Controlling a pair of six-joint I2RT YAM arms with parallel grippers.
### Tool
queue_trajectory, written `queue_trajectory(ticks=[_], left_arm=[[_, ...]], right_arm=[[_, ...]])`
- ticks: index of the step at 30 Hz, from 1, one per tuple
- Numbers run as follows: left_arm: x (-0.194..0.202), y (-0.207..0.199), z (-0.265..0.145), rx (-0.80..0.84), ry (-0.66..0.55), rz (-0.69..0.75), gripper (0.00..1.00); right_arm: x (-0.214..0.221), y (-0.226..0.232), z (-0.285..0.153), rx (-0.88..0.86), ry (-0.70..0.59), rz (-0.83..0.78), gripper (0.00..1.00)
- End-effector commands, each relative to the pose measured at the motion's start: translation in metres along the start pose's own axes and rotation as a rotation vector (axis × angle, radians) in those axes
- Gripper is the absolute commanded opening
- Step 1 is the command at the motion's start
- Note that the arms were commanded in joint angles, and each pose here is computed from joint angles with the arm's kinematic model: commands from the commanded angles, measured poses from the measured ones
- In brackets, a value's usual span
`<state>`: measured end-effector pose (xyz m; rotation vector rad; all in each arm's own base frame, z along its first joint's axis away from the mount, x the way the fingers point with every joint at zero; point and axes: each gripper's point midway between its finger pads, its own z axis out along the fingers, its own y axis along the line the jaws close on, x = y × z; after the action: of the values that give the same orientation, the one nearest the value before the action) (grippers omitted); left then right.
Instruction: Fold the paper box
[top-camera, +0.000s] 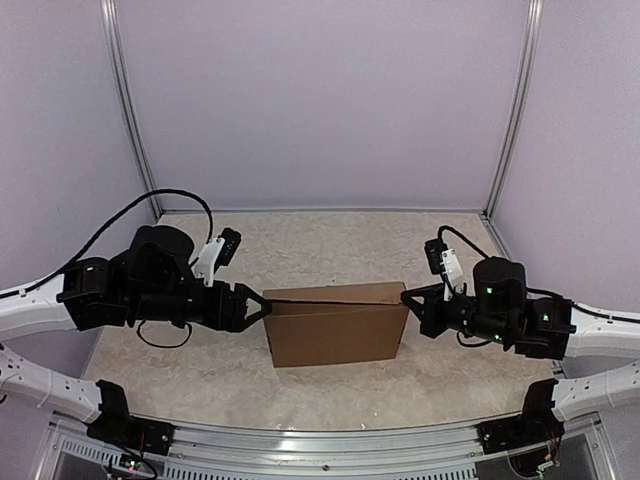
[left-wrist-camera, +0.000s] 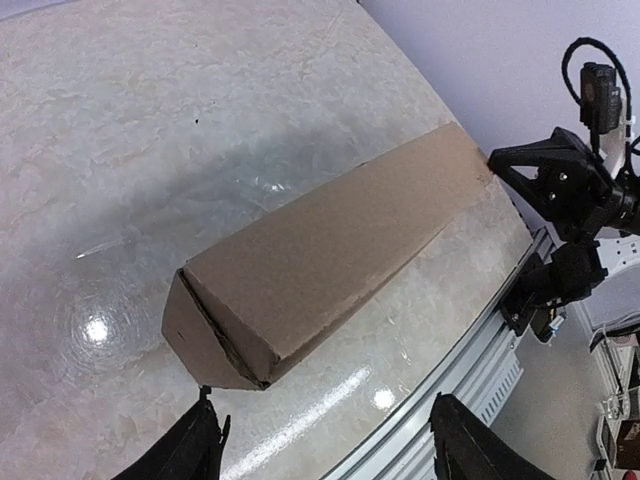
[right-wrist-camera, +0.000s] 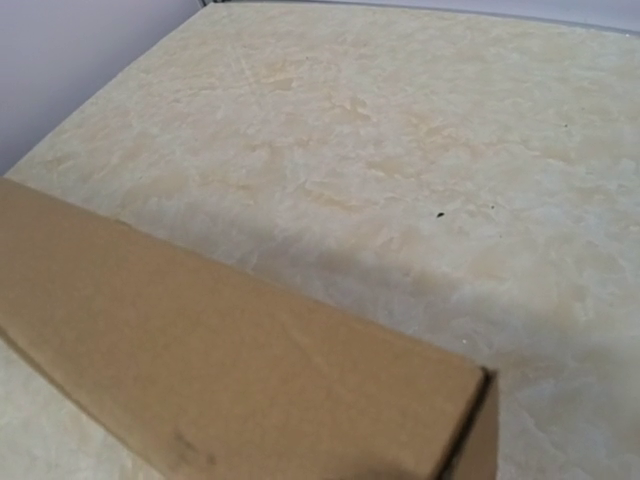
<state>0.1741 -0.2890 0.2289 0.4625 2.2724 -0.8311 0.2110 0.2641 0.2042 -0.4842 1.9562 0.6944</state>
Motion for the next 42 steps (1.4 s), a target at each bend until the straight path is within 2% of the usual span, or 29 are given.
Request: queue_trajectory(ticks=[1,6,12,18,25,34,38,42], left_arm=[[-0.018,-0.016,-0.018,0.127,-0.046,0.015,0.69],[-0.042,0.001,-0.012,0.08,-0.084,-0.006,0.57],[-0.057,0.01,0.01,0.068,-0.085,-0.019,0.23],[-0.063,0.004,0.018,0.112,-0.076,-0.012,0.08],[-0.031,0.0,0.031,0.19,0.023,-0.046,0.02],[0.027,0.041,0.056,0.092,0.125,-0.117,0.0],[0.045,0.054,0.061,0.06,0.154,-0.136,0.0],[0.05,0.059,0.06,0.041,0.153,-0.138,0.0]], right_arm=[[0.061,-0.015,0.003,0.06,0.218,-0.058,0.01],[0.06,-0.013,0.003,0.062,0.22,-0.074,0.02],[0.056,-0.01,0.001,0.058,0.204,-0.069,0.02],[0.055,-0.011,-0.001,0.063,0.198,-0.069,0.02],[0.055,-0.01,0.001,0.069,0.201,-0.077,0.02],[0.062,-0.011,0.004,0.074,0.225,-0.075,0.03],[0.046,-0.003,0.002,0.055,0.203,-0.079,0.1],[0.012,0.013,-0.001,0.013,0.143,-0.079,0.15]])
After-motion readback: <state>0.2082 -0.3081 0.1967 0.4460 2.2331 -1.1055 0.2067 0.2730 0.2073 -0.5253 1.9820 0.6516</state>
